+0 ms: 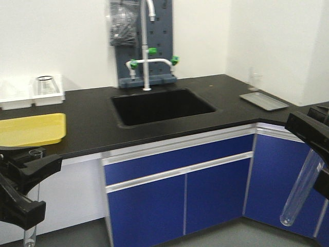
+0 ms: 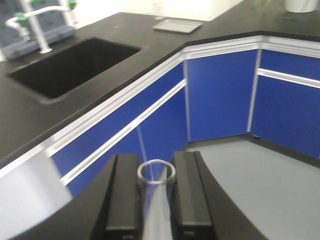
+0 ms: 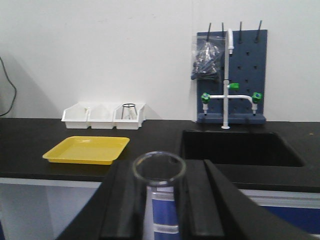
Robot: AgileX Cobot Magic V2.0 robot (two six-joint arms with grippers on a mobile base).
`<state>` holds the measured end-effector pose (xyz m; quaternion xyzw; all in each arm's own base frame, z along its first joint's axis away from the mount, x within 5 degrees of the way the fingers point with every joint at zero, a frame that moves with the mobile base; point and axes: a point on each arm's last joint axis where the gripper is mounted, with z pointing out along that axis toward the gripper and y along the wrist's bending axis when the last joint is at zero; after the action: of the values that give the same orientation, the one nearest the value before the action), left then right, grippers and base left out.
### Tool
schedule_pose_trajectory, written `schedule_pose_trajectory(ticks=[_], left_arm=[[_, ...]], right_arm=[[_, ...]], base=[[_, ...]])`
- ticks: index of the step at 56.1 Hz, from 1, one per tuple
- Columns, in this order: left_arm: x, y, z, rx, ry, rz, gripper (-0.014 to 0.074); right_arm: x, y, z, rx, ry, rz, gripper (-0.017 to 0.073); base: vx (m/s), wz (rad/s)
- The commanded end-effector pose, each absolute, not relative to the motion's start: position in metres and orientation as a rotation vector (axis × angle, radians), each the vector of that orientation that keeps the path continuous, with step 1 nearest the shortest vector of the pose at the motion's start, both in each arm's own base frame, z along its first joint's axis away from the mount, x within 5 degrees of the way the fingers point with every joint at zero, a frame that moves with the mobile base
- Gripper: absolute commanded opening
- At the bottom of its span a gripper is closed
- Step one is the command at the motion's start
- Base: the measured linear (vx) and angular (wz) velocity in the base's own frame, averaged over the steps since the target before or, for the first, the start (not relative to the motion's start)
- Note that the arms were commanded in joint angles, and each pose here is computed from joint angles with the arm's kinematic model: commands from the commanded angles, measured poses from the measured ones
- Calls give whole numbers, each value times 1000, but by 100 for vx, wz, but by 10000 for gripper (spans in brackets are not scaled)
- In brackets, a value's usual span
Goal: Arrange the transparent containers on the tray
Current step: 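Drive the base to the counter with the yellow tray, holding tubes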
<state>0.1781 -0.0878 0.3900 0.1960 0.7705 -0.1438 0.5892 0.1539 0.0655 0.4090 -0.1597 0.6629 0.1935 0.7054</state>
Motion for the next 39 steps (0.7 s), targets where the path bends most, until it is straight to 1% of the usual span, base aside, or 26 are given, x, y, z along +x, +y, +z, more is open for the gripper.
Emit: schedule_pose_trajectory(ticks=[1,21,39], left_arm=[[176,-87,408,416,1681,-357,-1],[176,-87,408,416,1681,-357,-1],[176,-87,408,416,1681,-357,-1]], right_arm=[[153,62,419,-362,1440,374,-13],[153,62,419,-361,1440,373,-13],[153,62,419,-362,1440,374,-13]], base=[[-11,44],[-6,38],[6,43]])
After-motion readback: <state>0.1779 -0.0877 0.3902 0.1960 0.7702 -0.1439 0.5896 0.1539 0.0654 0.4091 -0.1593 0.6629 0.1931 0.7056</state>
